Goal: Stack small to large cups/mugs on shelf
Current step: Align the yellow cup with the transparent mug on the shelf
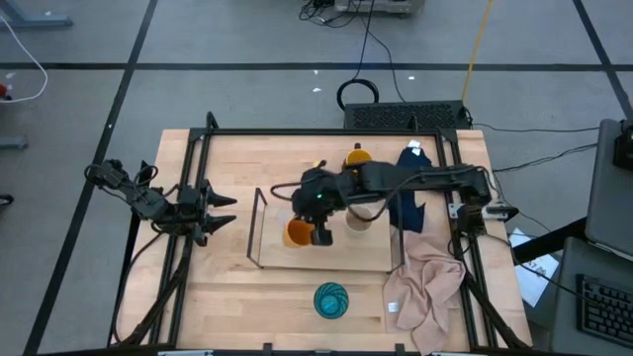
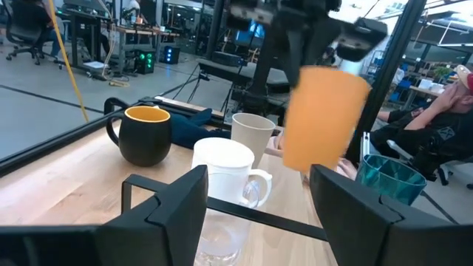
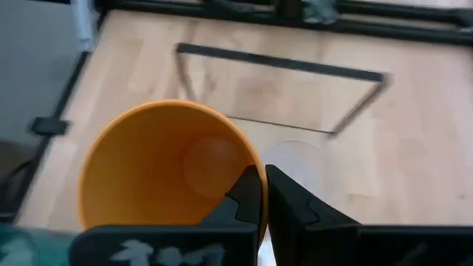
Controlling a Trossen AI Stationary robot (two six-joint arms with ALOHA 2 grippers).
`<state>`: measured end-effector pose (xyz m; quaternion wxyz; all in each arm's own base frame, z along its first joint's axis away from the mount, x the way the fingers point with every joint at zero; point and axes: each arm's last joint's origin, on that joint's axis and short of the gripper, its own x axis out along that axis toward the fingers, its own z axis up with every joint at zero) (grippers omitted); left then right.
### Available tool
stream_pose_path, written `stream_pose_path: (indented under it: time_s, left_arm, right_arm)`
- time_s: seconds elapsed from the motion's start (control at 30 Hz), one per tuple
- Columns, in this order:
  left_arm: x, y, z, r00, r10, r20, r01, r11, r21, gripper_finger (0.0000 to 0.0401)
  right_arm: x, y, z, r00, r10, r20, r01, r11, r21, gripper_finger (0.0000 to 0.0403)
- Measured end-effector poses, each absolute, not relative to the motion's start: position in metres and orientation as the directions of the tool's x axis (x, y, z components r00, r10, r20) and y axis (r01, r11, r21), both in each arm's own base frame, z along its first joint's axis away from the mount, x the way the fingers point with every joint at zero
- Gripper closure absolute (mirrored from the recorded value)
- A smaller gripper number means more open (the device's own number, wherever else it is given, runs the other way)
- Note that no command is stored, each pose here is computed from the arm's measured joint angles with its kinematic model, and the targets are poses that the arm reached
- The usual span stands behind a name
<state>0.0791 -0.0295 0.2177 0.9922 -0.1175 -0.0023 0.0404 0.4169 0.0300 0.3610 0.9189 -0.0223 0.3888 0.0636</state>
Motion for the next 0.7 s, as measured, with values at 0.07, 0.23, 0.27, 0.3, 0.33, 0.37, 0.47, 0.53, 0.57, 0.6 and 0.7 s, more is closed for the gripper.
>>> stream_pose_path:
  time_s: [0.07,0.23,0.27,0.3,0.33,0.37,0.47,0.53,0.57,0.6,0.7]
  left_arm:
    - [0.079,-0.029,0.218,0.997,0.081,-0.004,-0.080,0.969,-0.235,0.0164]
    - [0.079,-0.029,0.217,0.997,0.081,-0.007,-0.080,0.969,-0.234,0.0164]
    - [0.079,-0.029,0.217,0.997,0.081,-0.008,-0.081,0.969,-0.233,0.0164]
    - [0.079,-0.029,0.217,0.997,0.081,-0.007,-0.080,0.969,-0.234,0.0164]
    - [0.079,-0.029,0.217,0.997,0.081,-0.007,-0.080,0.969,-0.234,0.0164]
    - [0.079,-0.029,0.217,0.997,0.081,-0.008,-0.080,0.969,-0.233,0.0164]
    - [0.079,-0.029,0.217,0.997,0.081,-0.010,-0.081,0.969,-0.235,0.0164]
    - [0.079,-0.029,0.217,0.997,0.081,-0.010,-0.081,0.968,-0.239,0.0164]
    - [0.079,-0.029,0.217,0.997,0.081,-0.010,-0.081,0.967,-0.240,0.0164]
    - [0.079,-0.029,0.217,0.997,0.081,-0.011,-0.081,0.968,-0.239,0.0164]
    - [0.079,-0.030,0.217,0.997,0.072,-0.012,-0.072,0.968,-0.241,0.0164]
  right_arm:
    - [0.422,0.031,0.354,0.670,0.144,-0.728,-0.164,0.985,0.043,0.0403]
    - [0.426,0.032,0.348,0.656,0.150,-0.739,-0.168,0.984,0.051,0.0403]
    - [0.427,0.032,0.349,0.666,0.151,-0.731,-0.169,0.984,0.049,0.0403]
    - [0.428,0.032,0.350,0.680,0.153,-0.717,-0.171,0.984,0.048,0.0403]
    - [0.429,0.034,0.352,0.694,0.155,-0.703,-0.173,0.984,0.047,0.0403]
    - [0.430,0.035,0.353,0.705,0.159,-0.691,-0.177,0.983,0.045,0.0403]
    - [0.437,0.042,0.351,0.730,0.172,-0.662,-0.197,0.980,0.038,0.0403]
    - [0.440,0.047,0.345,0.722,0.180,-0.669,-0.217,0.976,0.028,0.0403]
    - [0.444,0.050,0.339,0.714,0.182,-0.677,-0.228,0.974,0.022,0.0403]
    - [0.447,0.051,0.336,0.712,0.183,-0.678,-0.236,0.972,0.015,0.0403]
    - [0.453,0.055,0.318,0.669,0.182,-0.720,-0.251,0.968,0.011,0.0403]
